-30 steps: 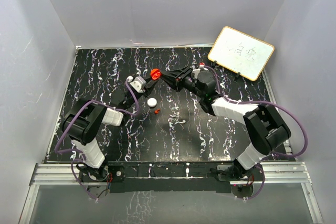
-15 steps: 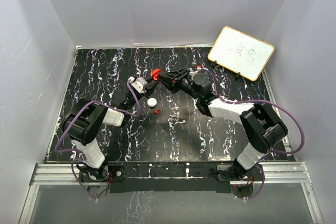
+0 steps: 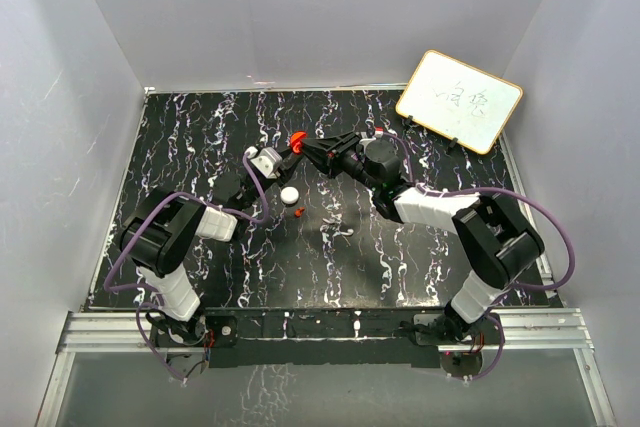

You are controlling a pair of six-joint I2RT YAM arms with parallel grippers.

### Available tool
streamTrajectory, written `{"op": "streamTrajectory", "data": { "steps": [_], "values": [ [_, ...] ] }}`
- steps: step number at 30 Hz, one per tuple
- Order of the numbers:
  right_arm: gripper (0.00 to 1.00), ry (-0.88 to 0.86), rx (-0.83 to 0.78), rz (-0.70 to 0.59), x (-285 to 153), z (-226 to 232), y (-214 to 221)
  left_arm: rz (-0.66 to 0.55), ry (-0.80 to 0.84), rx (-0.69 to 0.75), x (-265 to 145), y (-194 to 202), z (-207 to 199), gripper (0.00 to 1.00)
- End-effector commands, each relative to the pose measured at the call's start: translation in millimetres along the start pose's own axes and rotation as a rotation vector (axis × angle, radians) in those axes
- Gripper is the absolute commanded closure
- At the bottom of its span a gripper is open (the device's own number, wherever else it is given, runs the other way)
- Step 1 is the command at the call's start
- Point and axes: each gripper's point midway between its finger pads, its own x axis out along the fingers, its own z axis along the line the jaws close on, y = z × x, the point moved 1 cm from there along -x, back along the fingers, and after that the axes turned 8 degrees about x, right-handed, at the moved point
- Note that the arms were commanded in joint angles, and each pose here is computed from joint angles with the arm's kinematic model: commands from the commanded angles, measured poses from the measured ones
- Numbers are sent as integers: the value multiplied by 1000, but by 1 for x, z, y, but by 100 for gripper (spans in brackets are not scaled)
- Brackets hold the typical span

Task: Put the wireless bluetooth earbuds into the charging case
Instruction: Place the earbud in the charging case.

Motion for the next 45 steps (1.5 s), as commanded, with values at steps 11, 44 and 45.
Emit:
{"op": "streamTrajectory", "data": {
  "steps": [11,44,45],
  "values": [
    [100,-80,5,-1,8,21,3,-219,-53,113,5,-65,15,100],
    [100,-67,-11,-51,1,19,-3,-201,-66,127,2,-60,15,100],
    [100,-66,-10,-52,0,19,-3,-201,-66,127,2,-61,15,100]
  ]
}}
